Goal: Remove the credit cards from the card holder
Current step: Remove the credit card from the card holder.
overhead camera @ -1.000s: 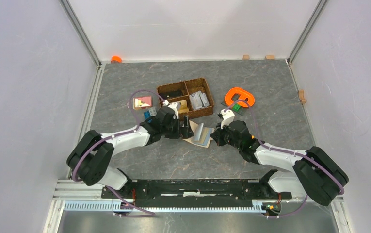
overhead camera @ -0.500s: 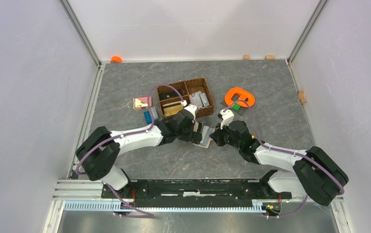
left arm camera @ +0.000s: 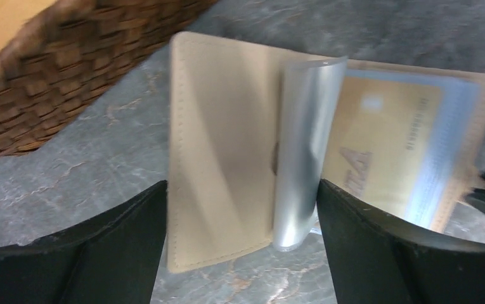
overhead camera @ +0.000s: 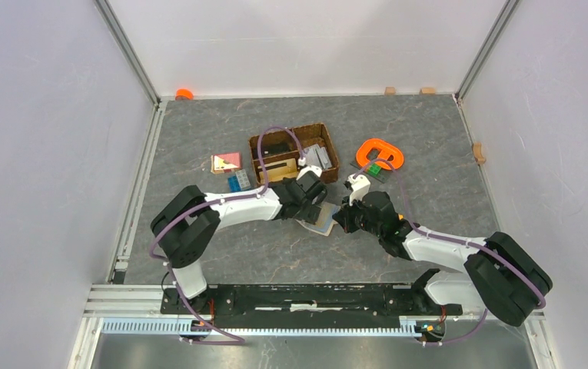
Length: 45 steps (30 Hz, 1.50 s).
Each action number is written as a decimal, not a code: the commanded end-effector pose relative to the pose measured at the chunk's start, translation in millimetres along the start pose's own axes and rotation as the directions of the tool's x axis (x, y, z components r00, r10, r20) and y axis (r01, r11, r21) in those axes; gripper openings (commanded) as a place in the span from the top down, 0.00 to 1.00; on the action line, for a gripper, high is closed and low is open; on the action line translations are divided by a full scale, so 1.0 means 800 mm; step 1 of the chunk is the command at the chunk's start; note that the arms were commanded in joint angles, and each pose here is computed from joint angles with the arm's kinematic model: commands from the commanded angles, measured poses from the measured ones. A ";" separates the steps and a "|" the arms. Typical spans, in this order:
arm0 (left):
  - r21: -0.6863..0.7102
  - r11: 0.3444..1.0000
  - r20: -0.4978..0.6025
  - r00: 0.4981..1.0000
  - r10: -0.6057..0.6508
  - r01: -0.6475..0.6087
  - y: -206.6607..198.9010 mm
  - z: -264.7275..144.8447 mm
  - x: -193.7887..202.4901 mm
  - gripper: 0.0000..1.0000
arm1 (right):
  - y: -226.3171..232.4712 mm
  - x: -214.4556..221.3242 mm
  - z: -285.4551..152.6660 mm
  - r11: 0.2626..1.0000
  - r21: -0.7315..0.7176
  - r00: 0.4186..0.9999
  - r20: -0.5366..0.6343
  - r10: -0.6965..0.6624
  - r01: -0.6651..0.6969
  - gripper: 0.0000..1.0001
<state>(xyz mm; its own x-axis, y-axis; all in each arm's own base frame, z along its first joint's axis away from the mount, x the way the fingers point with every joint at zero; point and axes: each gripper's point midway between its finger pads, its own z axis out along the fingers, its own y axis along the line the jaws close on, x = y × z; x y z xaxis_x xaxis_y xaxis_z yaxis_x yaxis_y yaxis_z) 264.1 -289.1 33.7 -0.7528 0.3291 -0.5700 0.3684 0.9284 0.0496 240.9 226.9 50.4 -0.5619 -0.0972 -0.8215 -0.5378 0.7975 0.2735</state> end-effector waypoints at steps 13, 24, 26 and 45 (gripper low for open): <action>0.186 0.930 -0.030 0.948 -0.318 0.318 0.050 -0.008 0.008 0.64 | 0.014 -0.044 0.000 0.999 -0.032 0.994 0.108 -0.014 0.017 1.00; 0.130 0.936 -0.034 0.945 -0.326 0.328 0.063 0.001 0.012 0.73 | 0.018 -0.044 0.001 0.999 -0.045 0.994 0.105 -0.005 0.010 1.00; 0.125 0.937 -0.038 0.945 -0.325 0.327 0.063 0.003 0.014 0.73 | 0.019 -0.045 0.000 0.999 -0.048 0.994 0.106 -0.004 0.009 1.00; 0.255 0.919 -0.083 0.953 -0.290 0.302 0.030 0.006 0.007 0.41 | 0.025 -0.049 -0.004 0.997 -0.072 0.993 0.114 -0.008 0.016 1.00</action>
<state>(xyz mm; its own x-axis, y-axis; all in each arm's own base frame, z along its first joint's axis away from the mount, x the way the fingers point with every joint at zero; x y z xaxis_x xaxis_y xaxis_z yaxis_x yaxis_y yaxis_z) 274.8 -237.3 23.2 -0.8531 0.0589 -0.5184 0.1943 0.9580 -0.2111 241.4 232.5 65.1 -0.5320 -0.0734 -0.8436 -0.5612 0.7766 0.2863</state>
